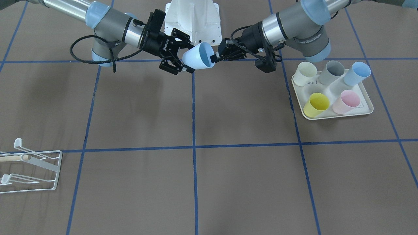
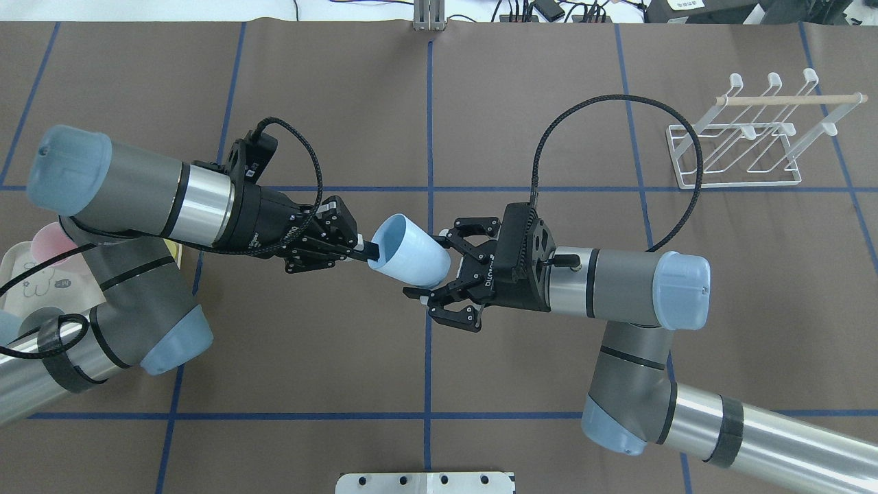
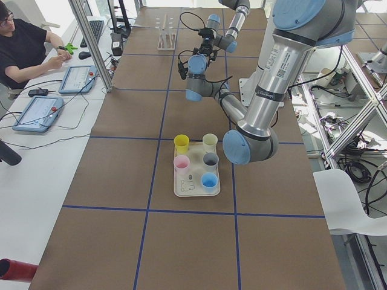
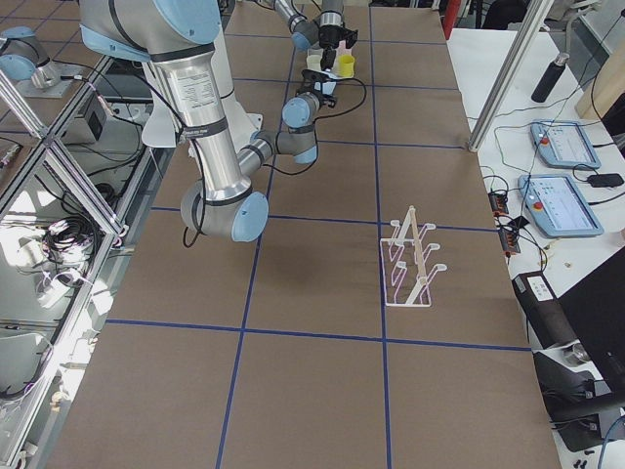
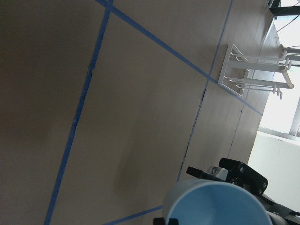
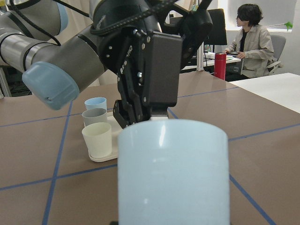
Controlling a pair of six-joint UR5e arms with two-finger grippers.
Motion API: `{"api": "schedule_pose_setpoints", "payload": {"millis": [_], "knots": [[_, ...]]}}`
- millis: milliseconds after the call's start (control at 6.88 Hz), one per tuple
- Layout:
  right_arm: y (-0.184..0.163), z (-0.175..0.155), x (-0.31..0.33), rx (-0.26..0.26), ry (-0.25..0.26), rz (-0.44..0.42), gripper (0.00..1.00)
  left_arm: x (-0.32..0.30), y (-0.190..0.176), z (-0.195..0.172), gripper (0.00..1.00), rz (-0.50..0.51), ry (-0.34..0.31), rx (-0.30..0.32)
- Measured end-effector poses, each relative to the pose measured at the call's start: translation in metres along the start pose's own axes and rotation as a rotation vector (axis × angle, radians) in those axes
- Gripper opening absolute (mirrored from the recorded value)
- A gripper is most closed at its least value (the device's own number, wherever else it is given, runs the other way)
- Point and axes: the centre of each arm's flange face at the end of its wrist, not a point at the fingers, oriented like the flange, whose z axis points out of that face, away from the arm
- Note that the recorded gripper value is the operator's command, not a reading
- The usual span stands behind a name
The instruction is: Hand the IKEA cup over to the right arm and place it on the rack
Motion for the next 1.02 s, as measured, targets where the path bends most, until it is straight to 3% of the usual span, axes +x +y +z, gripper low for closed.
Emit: {"api": "schedule_pose_setpoints", "payload": {"millis": [145, 291, 872, 1017], "knots": [[-0.001, 0.0, 0.0, 0.002, 0.0, 0.0, 0.28, 0.0, 0.0, 0.0, 0.35, 0.002, 0.001, -0.001], [-0.003, -0.001, -0.001, 0.007, -0.001, 0.0, 0.28, 0.001, 0.001, 0.0, 0.99, 0.004, 0.002, -0.002], [-0.002, -0.005, 0.003, -0.001, 0.009, -0.001, 0.28, 0.006, -0.007, -0.016, 1.0, 0.007, 0.001, 0.012], [-0.001, -0.008, 0.012, -0.02, 0.027, -0.003, 0.23, 0.006, -0.019, -0.03, 1.0, 0.006, -0.01, 0.021]]}}
